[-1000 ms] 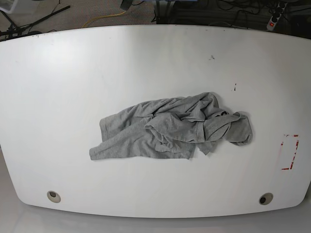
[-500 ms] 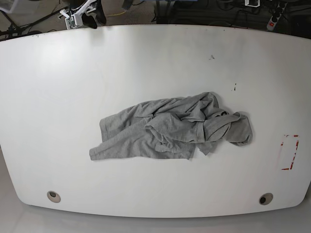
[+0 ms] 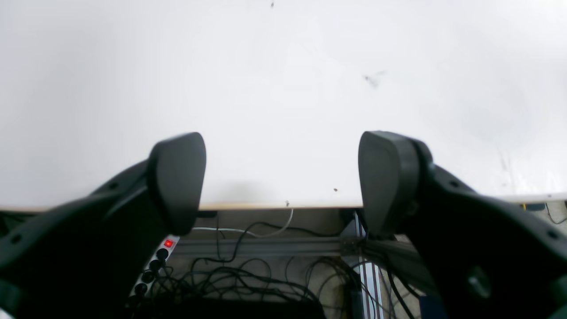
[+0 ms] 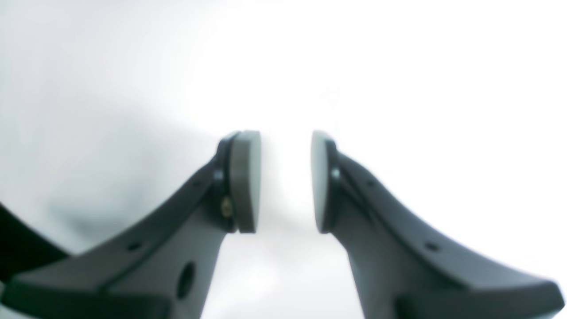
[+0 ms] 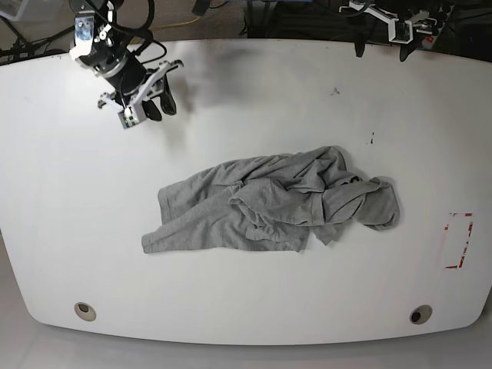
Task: Fold the T-shirt properly
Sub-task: 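Reach the right gripper down and pinch the grey T-shirt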
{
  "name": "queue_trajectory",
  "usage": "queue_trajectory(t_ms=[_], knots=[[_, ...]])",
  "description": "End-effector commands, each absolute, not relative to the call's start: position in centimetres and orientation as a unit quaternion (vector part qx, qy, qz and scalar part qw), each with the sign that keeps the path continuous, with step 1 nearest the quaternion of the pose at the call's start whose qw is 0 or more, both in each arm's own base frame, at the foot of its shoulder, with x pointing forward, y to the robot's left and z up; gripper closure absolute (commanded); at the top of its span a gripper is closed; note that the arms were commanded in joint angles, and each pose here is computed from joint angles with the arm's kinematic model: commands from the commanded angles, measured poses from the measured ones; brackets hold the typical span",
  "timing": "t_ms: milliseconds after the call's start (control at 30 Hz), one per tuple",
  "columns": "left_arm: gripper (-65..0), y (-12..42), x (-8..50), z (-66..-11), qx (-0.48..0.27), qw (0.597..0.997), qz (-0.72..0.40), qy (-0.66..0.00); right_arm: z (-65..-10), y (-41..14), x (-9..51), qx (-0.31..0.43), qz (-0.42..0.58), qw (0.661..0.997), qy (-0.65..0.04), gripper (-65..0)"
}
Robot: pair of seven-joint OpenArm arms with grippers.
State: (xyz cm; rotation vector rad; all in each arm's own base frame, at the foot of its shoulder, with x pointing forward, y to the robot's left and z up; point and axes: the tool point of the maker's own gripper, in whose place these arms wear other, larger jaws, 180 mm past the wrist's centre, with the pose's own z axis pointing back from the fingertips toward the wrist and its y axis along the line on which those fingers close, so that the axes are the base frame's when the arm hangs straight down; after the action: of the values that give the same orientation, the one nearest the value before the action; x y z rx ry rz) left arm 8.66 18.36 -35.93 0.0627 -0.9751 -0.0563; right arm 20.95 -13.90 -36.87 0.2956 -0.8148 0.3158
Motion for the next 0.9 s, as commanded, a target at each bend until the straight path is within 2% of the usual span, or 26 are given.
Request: queue_trajectory(t_ms=[0, 33, 133, 233, 600, 733, 867], knots=[[-50.4, 18.4, 8.6, -35.3, 0.031, 0.879, -0.032, -0.475, -34.9, -13.0, 23.4, 0.149, 0.172, 0.879, -0.419, -18.7], [-50.4, 18.4, 8.8, -35.2, 0.031, 0.877, -0.032, -0.479, -34.6, -12.7, 24.0, 0.149, 0.178, 0.877, -0.421, -20.6], [-50.4, 18.4, 9.5, -35.1, 0.031, 0.872, -0.032, -0.487, -33.4, -11.9, 26.2, 0.146, 0.198, 0.869, -0.429, -31.9], [-50.4, 18.4, 9.9, -34.9, 0.032, 0.869, -0.032, -0.492, -32.3, -10.8, 27.8, 0.148, 0.217, 0.859, -0.440, -37.6], [-50.4, 18.5, 11.0, -34.7, 0.034, 0.861, -0.032, -0.506, -28.2, -5.3, 33.3, 0.167, 0.282, 0.822, -0.466, -39.2], [-50.4, 18.5, 11.3, -34.6, 0.035, 0.860, -0.033, -0.509, -28.7, -3.4, 35.2, 0.186, 0.312, 0.815, -0.451, -45.0], [-50.4, 18.7, 11.7, -34.4, 0.037, 0.856, -0.033, -0.514, -28.7, -0.8, 36.8, 0.210, 0.334, 0.806, -0.442, -46.1]])
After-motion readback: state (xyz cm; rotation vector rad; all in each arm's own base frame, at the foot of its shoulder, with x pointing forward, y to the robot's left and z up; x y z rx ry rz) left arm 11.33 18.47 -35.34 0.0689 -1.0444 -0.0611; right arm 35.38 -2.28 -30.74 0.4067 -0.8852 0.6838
